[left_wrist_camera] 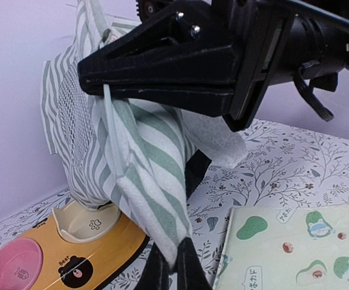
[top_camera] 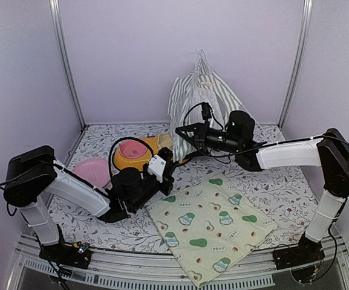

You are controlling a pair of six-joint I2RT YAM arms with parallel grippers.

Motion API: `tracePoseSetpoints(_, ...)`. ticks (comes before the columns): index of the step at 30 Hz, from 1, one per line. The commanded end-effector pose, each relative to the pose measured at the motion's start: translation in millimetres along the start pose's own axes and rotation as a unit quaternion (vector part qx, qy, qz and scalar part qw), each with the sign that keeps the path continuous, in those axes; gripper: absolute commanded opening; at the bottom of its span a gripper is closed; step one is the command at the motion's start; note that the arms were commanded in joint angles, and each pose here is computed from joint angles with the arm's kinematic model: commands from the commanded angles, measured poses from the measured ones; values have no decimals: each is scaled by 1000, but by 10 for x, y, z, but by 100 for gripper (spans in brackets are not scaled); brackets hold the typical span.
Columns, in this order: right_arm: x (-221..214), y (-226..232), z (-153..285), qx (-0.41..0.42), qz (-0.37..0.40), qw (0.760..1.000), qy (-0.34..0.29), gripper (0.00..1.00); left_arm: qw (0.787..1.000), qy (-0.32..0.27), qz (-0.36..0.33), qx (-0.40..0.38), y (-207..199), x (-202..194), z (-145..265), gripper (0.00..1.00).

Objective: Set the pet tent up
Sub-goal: Insert the tent pole into the pole socket of the pet tent.

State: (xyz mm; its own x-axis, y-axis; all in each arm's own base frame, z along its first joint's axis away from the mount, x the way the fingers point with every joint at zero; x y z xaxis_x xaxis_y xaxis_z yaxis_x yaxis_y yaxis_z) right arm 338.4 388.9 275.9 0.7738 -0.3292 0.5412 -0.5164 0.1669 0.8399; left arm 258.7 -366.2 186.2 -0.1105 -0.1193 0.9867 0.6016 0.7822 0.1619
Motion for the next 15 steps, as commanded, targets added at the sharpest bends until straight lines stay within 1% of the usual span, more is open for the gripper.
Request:
tracePoseSetpoints(1,824,23,331,-22,6,986,-164,0,996,52,-33,-66,-369,-314,156,0)
tracePoseSetpoints(15,780,-79,385,-37,7,987,-159,0,996,52,-30,-62,-345,-315,160,0)
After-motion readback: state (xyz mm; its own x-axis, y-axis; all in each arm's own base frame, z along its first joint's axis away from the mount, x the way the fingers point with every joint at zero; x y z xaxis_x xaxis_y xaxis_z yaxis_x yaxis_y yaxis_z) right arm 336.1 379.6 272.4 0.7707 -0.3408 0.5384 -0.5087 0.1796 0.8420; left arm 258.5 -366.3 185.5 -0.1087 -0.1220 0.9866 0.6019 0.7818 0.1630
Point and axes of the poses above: each gripper's point midway between its finger pads, its own z axis back along the fingers, its own y axis along the line the jaws close on, x = y × z, the point moved 2 cm from there along z, back along the fingers
